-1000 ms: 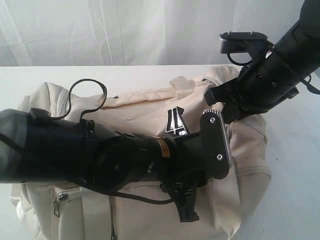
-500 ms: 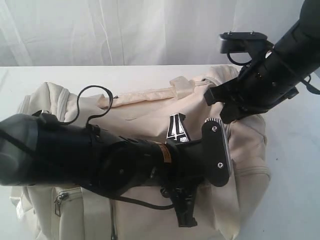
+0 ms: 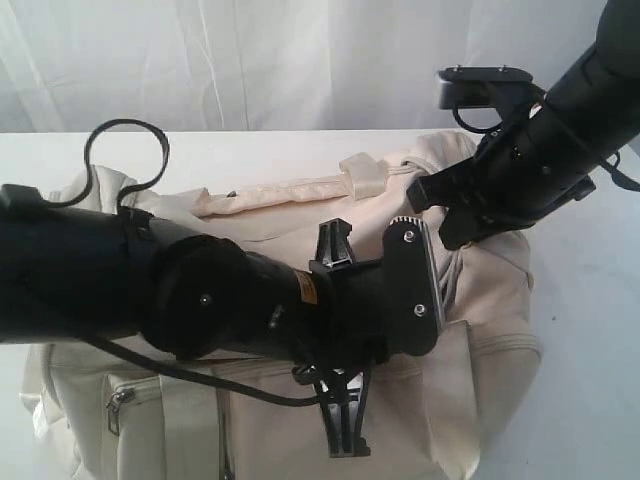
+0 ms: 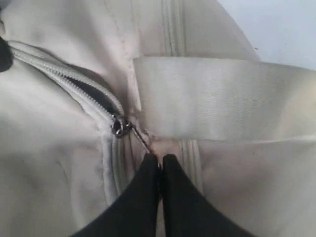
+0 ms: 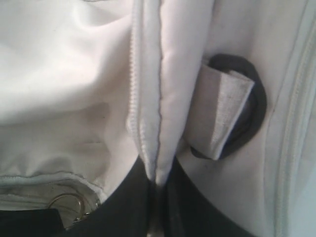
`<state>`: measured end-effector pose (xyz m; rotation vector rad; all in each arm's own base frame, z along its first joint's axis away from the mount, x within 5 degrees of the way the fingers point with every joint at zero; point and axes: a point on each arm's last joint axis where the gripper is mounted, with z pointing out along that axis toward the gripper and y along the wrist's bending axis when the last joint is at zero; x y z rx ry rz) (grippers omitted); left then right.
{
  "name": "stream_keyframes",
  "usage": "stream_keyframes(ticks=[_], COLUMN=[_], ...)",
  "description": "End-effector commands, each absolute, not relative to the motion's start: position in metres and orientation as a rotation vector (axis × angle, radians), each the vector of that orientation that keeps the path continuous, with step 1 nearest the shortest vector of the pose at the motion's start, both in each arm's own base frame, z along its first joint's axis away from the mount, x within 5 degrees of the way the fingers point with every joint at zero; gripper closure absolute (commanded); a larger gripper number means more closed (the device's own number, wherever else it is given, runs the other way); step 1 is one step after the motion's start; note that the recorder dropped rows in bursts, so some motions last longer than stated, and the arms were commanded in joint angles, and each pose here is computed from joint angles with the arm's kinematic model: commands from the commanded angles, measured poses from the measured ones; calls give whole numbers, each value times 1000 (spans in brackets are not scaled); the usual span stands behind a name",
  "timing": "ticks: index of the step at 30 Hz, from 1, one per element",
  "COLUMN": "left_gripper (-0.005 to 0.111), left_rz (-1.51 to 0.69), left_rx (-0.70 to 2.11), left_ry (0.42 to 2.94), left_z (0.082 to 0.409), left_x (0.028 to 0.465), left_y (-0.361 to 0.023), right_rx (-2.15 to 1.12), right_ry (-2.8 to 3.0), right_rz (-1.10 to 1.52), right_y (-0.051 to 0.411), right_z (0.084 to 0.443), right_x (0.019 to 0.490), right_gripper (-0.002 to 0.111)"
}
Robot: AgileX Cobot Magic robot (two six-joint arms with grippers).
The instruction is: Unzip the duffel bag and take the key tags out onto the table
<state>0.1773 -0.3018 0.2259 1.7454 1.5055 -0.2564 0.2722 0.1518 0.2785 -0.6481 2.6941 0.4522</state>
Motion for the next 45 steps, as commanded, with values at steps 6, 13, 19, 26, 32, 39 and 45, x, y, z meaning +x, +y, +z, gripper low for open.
stream_keyframes(ticks=[6,13,19,26,32,39,45], left_gripper=[107,107,107,107,107,107,107], left_rz=[-308,-376,-384,-384,-337,-39,155], left_rx=[1792,1713,1651,1698,1760,1745,1637], left_ry=[1558,1784,1867,1881,2001,2212,2278], left_z=[236,234,251,269,267,264,278], left_x=[168,174,176,165,158,161,161], left_y=[-290,-277,-258,-241,-229,-204,-182], right_rx=[-642,-640,-603,-586,-583,-584,-570], right_ry=[2700,2698,2704,2703,2704,2704,2709], right_rz=[469,434,376,327,328,310,277], right_y=[152,151,147,144,144,143,141], right_z=[279,279,278,278,278,277,277], right_x=[270,271,274,275,275,276,277], right_gripper=[108,108,108,108,108,108,108])
